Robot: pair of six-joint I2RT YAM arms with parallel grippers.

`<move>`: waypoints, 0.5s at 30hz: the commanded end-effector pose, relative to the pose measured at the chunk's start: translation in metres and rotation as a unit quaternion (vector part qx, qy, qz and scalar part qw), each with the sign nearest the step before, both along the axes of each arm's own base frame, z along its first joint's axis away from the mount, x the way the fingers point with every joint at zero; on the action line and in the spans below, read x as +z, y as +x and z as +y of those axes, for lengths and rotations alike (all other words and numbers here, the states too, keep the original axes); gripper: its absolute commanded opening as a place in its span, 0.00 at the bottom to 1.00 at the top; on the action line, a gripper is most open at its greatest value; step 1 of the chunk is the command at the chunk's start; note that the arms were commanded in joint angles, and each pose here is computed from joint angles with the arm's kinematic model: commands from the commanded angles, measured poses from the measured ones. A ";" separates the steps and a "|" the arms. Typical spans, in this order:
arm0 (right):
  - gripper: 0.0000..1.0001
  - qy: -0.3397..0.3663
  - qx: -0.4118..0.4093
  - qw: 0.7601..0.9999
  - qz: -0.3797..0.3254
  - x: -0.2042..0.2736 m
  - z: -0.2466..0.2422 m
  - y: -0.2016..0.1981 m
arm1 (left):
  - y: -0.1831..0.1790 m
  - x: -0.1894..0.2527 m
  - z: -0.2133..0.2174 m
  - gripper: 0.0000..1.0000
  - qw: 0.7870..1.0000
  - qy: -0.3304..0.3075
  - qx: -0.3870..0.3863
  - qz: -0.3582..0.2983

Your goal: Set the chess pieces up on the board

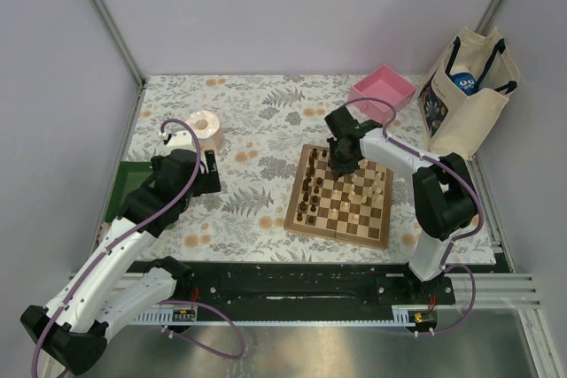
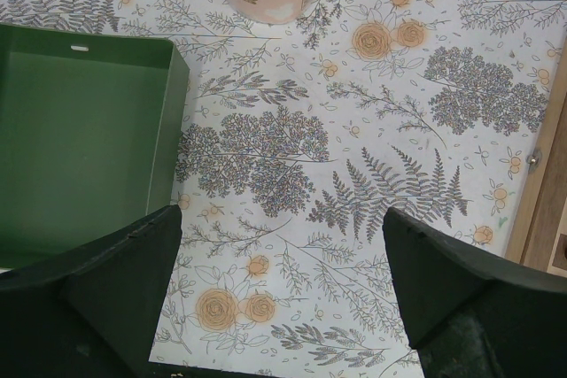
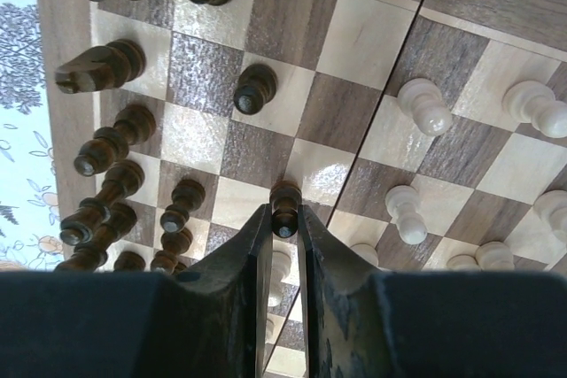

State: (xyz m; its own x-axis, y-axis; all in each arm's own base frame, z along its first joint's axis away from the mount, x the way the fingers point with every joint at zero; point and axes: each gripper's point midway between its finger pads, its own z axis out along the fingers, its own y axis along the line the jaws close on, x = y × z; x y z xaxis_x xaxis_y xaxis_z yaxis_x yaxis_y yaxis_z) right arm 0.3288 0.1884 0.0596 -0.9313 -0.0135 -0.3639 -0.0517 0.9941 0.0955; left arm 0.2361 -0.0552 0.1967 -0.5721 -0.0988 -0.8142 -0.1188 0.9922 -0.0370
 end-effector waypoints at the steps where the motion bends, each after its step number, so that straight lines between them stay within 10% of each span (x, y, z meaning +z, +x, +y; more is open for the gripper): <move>1: 0.24 0.046 0.010 0.997 -0.053 0.039 0.019 0.020 | 0.002 0.000 -0.001 0.99 1.000 -0.003 -0.003 -0.001; 15: 0.25 0.051 0.025 0.997 -0.055 0.042 0.035 0.032 | 0.001 0.000 -0.001 0.99 1.000 -0.003 -0.003 -0.003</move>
